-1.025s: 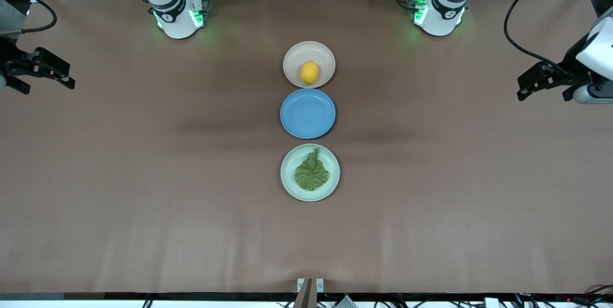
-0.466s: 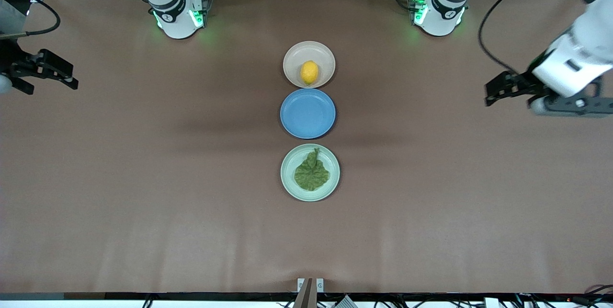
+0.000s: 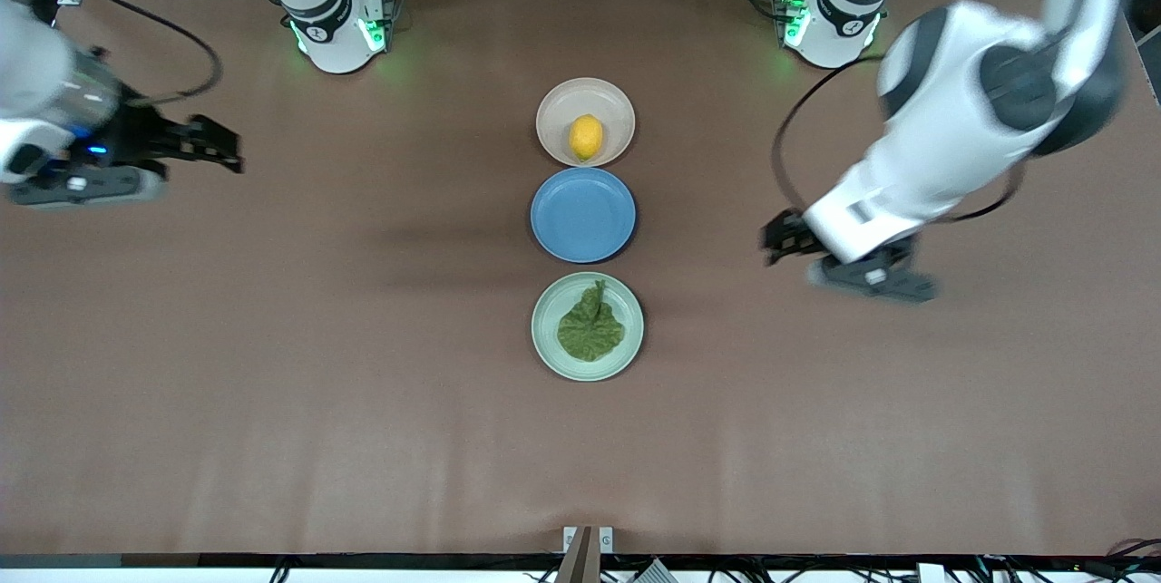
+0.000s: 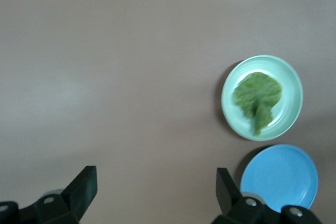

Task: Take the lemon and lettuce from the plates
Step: 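Move the left gripper to the lettuce while the right gripper advances, then grasp the lettuce leaf with the left gripper while the right gripper reaches the lemon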

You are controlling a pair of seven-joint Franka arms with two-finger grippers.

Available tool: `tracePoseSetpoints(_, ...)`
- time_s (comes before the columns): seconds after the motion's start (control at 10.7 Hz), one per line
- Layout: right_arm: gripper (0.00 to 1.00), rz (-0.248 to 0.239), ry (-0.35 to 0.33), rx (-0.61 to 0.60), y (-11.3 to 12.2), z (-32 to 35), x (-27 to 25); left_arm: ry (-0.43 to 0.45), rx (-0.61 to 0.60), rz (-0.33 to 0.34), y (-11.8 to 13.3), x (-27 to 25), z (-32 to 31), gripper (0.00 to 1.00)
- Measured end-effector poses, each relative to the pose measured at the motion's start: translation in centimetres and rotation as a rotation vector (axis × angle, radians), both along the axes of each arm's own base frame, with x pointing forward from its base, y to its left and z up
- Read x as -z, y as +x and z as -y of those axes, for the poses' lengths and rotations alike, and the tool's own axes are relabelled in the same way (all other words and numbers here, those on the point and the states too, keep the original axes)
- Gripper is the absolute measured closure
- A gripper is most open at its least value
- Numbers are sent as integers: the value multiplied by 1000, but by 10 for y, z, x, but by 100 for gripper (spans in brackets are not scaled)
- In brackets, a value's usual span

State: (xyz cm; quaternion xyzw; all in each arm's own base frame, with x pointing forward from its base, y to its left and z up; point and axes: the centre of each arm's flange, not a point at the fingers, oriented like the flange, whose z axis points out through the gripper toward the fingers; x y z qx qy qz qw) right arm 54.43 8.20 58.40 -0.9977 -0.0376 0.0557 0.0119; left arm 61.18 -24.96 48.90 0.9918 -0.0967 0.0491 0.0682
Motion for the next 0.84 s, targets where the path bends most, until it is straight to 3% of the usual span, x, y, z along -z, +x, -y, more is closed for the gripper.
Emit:
tracePoseSetpoints(0.19, 0, -21, -5, 16, -4, -30, 30, -19, 19, 1, 2, 55, 53, 0)
tracePoseSetpoints(0.47, 0, -116, 4, 112, -24, -67, 82, -61, 65, 64, 0, 136, 115, 0)
tracePoseSetpoints(0.65, 0, -101, -18, 162, -44, -125, 112, -103, 75, 137, 0, 198, 142, 0)
tracePoseSetpoints(0.84, 0, -46, -9, 182, -69, -179, 152, -124, 78, 170, -2, 242, 154, 0)
